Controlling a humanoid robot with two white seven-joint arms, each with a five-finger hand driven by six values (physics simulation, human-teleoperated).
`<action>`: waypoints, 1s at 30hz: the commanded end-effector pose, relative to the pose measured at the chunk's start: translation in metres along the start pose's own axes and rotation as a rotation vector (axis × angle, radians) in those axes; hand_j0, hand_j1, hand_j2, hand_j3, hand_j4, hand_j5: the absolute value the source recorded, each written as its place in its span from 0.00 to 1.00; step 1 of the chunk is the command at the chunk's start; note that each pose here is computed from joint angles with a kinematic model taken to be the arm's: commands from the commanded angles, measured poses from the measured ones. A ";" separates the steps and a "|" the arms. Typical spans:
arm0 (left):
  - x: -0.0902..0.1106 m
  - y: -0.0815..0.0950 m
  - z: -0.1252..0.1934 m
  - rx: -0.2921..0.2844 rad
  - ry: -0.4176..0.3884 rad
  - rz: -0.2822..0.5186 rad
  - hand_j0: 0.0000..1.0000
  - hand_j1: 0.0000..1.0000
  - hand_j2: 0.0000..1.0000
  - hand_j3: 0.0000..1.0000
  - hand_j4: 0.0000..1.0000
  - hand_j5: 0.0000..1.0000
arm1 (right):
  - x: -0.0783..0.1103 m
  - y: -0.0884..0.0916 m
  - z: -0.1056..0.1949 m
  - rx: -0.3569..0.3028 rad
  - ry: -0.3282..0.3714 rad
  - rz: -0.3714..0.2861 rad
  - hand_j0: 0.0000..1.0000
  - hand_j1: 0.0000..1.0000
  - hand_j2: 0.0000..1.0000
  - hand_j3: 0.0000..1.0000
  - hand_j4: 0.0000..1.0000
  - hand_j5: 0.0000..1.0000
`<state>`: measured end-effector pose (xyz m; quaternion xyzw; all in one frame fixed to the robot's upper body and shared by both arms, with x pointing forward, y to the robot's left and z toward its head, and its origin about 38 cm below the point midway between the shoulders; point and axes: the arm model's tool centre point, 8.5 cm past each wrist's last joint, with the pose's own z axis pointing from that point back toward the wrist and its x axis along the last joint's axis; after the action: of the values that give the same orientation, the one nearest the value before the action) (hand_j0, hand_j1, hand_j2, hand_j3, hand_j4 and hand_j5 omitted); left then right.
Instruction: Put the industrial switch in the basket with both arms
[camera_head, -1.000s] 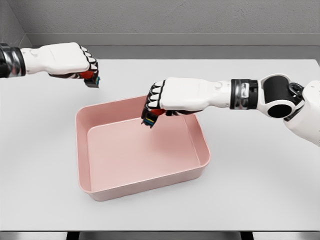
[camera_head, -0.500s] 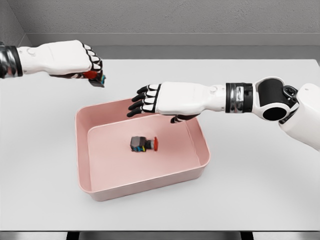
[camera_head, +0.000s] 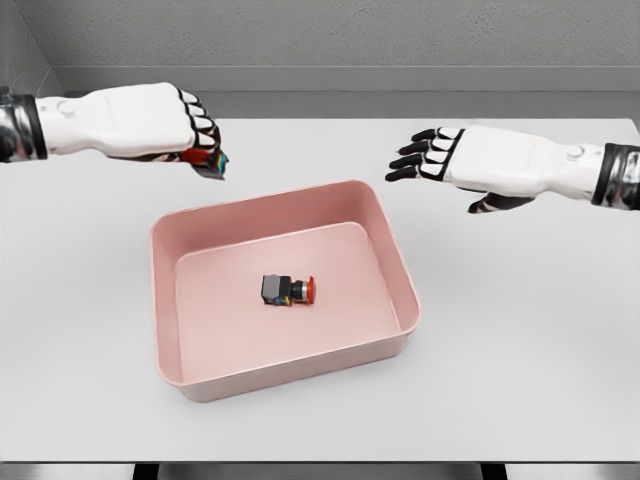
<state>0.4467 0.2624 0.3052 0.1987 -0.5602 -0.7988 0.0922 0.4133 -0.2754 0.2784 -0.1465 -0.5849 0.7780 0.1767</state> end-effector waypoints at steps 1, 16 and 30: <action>0.006 0.004 -0.004 0.012 -0.021 -0.001 0.46 0.46 0.46 0.46 0.46 0.46 | -0.008 0.000 0.023 0.022 0.051 0.002 1.00 1.00 1.00 1.00 1.00 1.00; 0.049 0.009 -0.020 0.034 -0.155 -0.007 0.46 0.46 0.46 0.46 0.46 0.46 | -0.005 0.009 0.020 0.032 0.043 -0.018 1.00 1.00 1.00 1.00 1.00 1.00; 0.070 -0.011 -0.019 0.003 -0.199 0.022 0.87 0.87 0.87 0.87 0.87 0.87 | -0.004 0.015 0.019 0.034 0.038 -0.032 1.00 1.00 1.00 1.00 1.00 1.00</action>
<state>0.3927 0.2237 0.2696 0.1091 -0.5695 -0.8133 0.0483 0.4069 -0.2968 0.2679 -0.1493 -0.5676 0.7842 0.2014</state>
